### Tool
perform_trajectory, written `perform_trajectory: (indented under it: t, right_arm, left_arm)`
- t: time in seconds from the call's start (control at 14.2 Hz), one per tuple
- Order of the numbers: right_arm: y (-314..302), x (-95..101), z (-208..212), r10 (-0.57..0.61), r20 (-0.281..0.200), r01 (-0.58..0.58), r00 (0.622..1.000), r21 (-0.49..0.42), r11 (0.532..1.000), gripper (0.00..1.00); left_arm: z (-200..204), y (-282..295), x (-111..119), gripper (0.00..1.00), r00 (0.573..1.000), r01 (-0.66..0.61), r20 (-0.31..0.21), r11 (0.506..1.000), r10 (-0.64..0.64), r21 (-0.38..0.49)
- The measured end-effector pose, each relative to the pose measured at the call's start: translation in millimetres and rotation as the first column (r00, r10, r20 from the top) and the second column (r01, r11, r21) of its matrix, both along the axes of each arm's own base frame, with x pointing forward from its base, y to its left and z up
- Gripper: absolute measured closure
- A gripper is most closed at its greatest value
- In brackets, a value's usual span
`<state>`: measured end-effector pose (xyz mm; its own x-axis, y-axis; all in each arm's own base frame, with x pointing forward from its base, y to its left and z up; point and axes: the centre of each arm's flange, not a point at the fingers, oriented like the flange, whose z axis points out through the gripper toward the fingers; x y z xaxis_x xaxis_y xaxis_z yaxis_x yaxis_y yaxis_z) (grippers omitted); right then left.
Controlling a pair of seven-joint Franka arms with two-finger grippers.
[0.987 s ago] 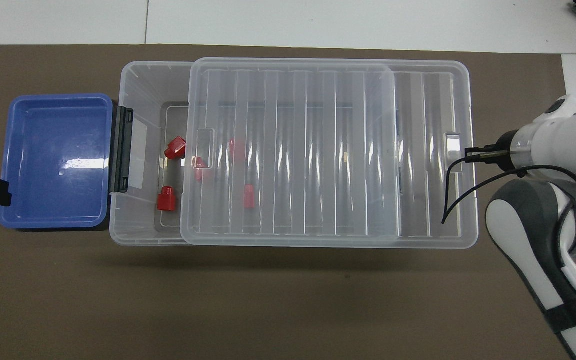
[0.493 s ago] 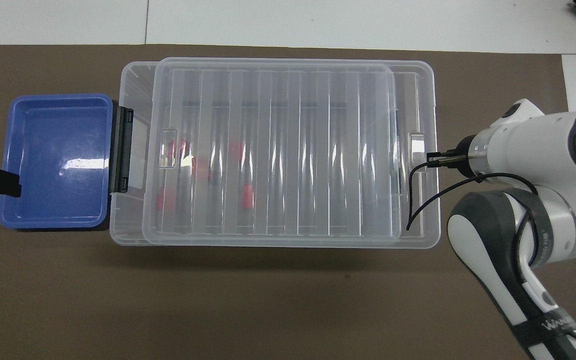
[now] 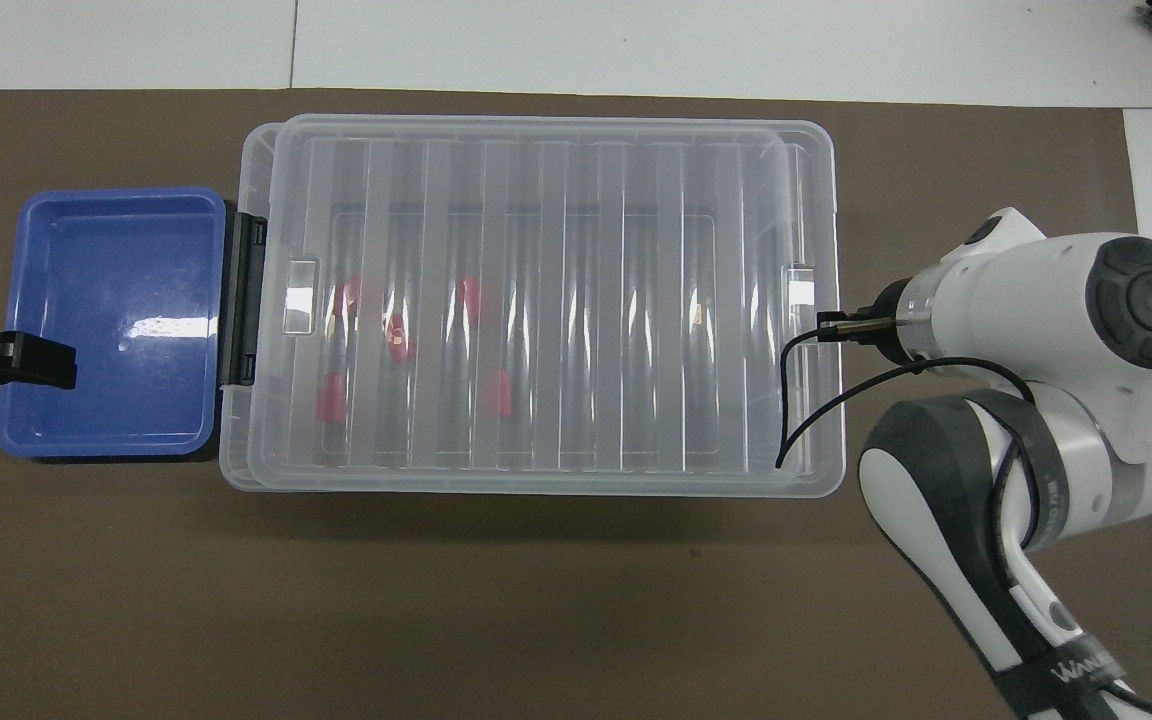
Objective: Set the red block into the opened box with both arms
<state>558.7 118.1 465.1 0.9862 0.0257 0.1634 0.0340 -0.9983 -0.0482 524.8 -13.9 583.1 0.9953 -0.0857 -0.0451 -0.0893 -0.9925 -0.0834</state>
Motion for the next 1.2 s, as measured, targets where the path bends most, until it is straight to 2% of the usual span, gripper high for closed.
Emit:
perform_trajectory:
  t: [0.35, 0.78, 0.92, 1.13, 1.2]
  right_arm:
    - [11, -2.4, 0, 0.016, -0.001, -0.016, 1.000, 0.002, 1.000, 0.99]
    - [7, -3.3, 6, -0.023, 0.003, 0.023, 1.000, 0.010, 1.000, 0.99]
    - [-6, -8.6, 13, -0.066, -0.031, 0.067, 0.997, 0.004, 0.998, 0.99]
    - [-52, -19.5, 23, -0.145, -0.111, 0.144, 0.983, -0.019, 0.989, 0.99]
    - [-69, -20.8, 26, -0.174, -0.120, 0.173, 0.977, -0.022, 0.985, 0.92]
  left_arm:
    - [0, -55, -5, 0.00, 0.995, 0.101, -0.001, 0.995, -0.101, 0.001]
    - [0, -22, -1, 0.00, 0.999, 0.042, 0.002, 0.999, -0.042, -0.002]
    - [0, -17, 0, 0.00, 0.999, 0.034, 0.010, 0.999, -0.034, -0.002]
    - [-2, -17, 2, 0.00, 0.999, 0.035, 0.024, 0.999, -0.035, -0.003]
    - [-3, -17, 2, 0.00, 0.999, 0.035, 0.024, 0.999, -0.035, -0.003]
